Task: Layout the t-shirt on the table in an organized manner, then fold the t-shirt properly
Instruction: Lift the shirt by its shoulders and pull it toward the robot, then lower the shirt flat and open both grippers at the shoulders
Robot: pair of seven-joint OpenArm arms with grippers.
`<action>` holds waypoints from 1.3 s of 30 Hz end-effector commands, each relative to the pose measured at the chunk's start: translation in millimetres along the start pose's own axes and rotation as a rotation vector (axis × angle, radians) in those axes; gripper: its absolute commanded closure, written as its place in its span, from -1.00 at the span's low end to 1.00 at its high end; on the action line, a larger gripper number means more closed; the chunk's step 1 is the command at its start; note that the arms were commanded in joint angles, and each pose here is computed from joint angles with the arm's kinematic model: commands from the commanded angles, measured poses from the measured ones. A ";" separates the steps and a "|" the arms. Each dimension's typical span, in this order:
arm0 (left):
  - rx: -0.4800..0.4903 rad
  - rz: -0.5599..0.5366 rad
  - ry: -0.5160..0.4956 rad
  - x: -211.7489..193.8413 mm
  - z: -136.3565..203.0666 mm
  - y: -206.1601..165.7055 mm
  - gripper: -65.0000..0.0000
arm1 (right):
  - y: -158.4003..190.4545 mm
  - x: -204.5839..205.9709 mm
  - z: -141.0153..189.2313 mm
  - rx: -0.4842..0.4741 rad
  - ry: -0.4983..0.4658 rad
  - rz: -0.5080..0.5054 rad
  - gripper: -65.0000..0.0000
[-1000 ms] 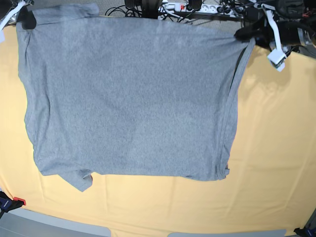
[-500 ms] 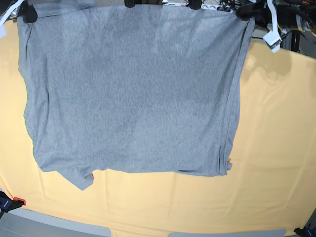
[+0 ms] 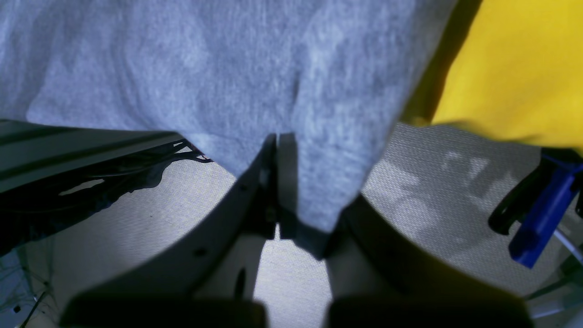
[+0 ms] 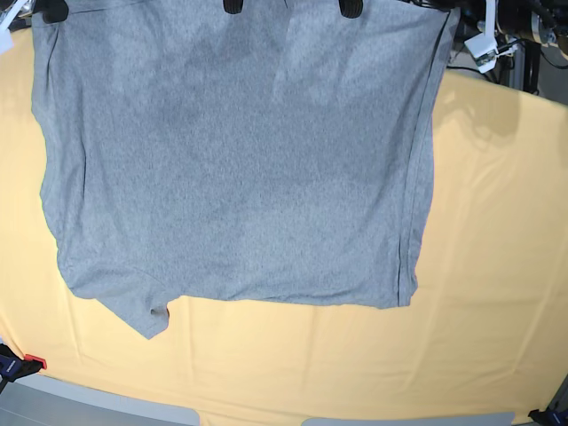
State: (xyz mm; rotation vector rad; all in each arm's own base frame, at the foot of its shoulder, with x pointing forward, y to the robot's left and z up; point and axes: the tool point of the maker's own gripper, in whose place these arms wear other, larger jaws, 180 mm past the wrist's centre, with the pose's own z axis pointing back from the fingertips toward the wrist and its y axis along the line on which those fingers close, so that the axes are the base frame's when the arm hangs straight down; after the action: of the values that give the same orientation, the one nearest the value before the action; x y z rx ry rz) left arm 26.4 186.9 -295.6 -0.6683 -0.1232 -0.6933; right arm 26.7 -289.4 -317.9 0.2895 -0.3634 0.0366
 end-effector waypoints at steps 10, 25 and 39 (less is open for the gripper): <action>0.002 -0.035 -0.009 7.1 3.7 -1.3 1.00 | -1.4 6.1 5.1 -0.008 -0.007 0.028 1.00; 0.116 -0.202 -0.380 109.9 26.3 26.4 1.00 | -4.4 59.7 -4.2 -0.011 -0.171 0.079 1.00; 0.246 -0.214 -0.494 136.5 41.8 56.8 1.00 | -3.2 122.4 -5.5 -0.008 -0.361 0.134 1.00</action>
State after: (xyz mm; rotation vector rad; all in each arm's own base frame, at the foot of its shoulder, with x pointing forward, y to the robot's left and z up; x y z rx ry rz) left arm 168.2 171.6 -257.7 -0.5754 -0.7001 -0.6757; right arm 138.0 -291.3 -289.0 0.2715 -0.7119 0.0934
